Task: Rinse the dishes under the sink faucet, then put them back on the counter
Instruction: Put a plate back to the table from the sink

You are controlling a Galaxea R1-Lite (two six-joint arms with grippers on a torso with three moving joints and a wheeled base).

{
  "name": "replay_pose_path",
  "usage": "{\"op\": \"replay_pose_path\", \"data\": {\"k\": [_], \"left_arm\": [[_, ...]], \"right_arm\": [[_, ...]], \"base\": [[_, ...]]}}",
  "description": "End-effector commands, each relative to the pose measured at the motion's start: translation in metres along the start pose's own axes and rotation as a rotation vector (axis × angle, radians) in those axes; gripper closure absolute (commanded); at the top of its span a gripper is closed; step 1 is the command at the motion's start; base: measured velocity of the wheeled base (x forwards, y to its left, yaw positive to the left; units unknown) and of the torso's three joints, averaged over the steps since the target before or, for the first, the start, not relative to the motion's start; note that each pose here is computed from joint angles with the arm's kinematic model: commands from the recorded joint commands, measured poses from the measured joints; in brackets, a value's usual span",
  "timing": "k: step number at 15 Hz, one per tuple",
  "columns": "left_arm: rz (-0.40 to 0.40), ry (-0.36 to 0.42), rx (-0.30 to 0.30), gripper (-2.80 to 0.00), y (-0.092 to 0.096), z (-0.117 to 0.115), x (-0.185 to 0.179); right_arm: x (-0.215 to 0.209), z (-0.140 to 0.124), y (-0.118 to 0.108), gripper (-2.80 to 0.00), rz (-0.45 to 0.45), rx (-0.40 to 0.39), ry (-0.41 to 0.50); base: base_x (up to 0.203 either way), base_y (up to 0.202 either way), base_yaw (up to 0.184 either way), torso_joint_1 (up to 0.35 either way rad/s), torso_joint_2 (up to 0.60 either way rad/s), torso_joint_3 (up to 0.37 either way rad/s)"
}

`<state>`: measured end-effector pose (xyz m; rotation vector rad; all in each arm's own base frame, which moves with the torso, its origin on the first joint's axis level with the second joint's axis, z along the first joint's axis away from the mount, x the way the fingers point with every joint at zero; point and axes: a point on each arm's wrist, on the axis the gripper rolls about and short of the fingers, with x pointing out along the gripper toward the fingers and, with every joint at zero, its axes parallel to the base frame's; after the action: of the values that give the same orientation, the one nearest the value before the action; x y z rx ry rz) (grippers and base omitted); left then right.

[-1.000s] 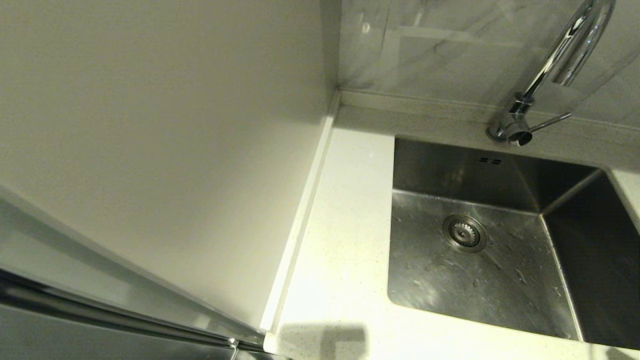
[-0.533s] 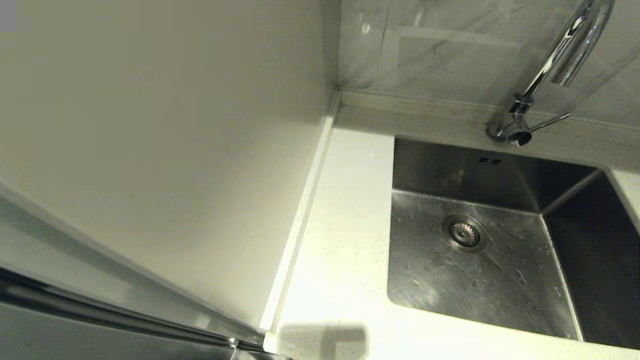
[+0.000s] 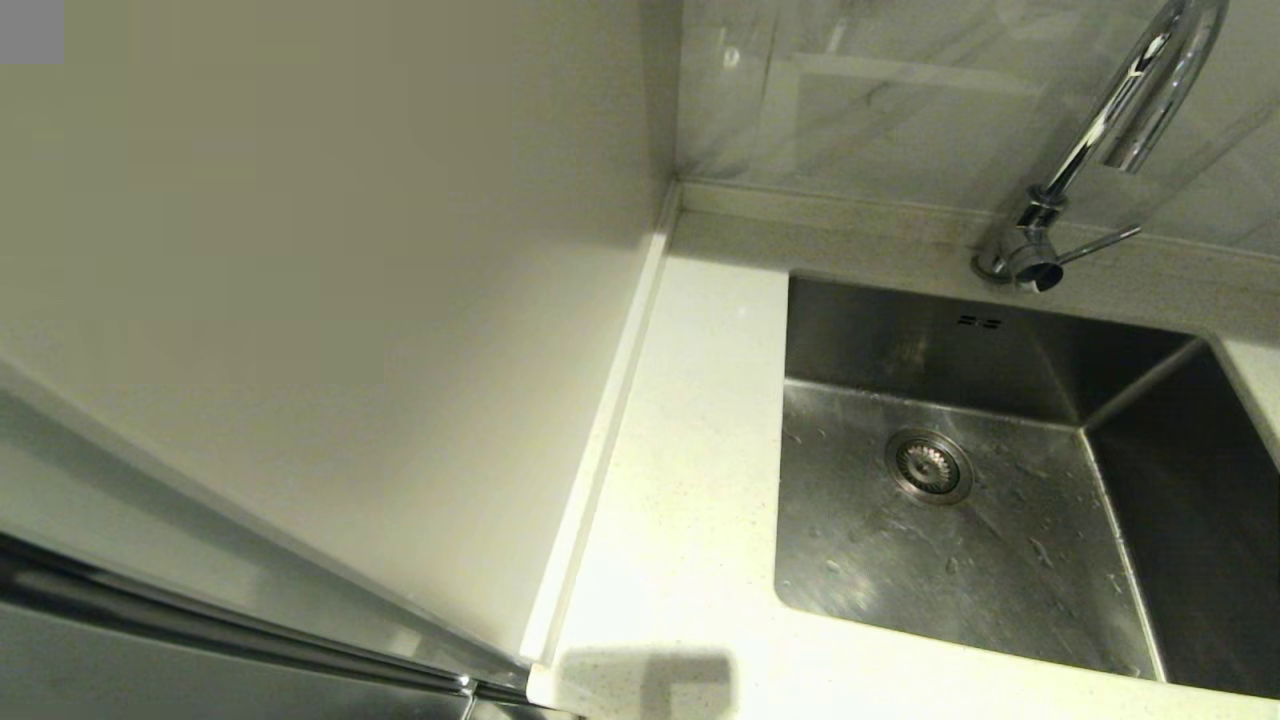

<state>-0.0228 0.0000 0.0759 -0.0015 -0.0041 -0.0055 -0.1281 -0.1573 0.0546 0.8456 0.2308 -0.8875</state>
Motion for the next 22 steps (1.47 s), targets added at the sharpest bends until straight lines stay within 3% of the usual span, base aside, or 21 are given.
{"op": "replay_pose_path", "data": {"k": [1,5,9,11,14,15,17,18,22], "left_arm": [[-0.001,0.003,0.0,0.0,0.0,-0.001,0.0],[-0.001,0.003,0.0,0.0,0.0,-0.001,0.0],[0.001,0.003,0.0,0.0,0.0,-0.001,0.0],[0.0,0.003,0.0,0.0,0.0,-0.001,0.0],[0.0,0.003,0.0,0.0,0.0,-0.001,0.0],[0.0,0.003,0.0,0.0,0.0,-0.001,0.0],[-0.001,0.003,0.0,0.0,0.0,-0.001,0.0],[0.001,0.003,0.0,0.0,0.0,-0.001,0.0],[0.0,0.003,0.0,0.0,0.0,-0.001,0.0]], "right_arm": [[0.0,0.001,0.0,-2.8,0.004,-0.007,-0.007],[-0.004,0.006,0.003,-2.8,-0.011,-0.038,-0.018],[-0.02,0.023,0.026,-2.8,-0.078,-0.178,-0.07],[-0.034,0.037,0.048,-2.8,-0.133,-0.288,-0.118],[-0.055,0.052,0.104,-2.8,-0.176,-0.468,-0.23],[-0.057,0.056,0.122,-2.8,-0.156,-0.527,-0.251],[-0.05,0.072,0.154,-2.8,-0.025,-0.616,-0.248],[-0.048,0.083,0.168,0.0,0.025,-0.647,-0.246],[-0.049,0.146,0.224,0.0,0.146,-0.711,-0.264]], "base": [[0.0,0.0,0.0,0.0,0.0,0.0],[0.0,0.0,0.0,0.0,0.0,0.0],[0.0,0.0,0.0,0.0,0.0,0.0],[0.0,0.0,0.0,0.0,0.0,0.0],[0.0,0.0,0.0,0.0,0.0,0.0],[0.0,0.0,0.0,0.0,0.0,0.0],[0.0,0.0,0.0,0.0,0.0,0.0],[0.0,0.0,0.0,0.0,0.0,0.0],[0.0,0.0,0.0,0.0,0.0,0.0]]}}
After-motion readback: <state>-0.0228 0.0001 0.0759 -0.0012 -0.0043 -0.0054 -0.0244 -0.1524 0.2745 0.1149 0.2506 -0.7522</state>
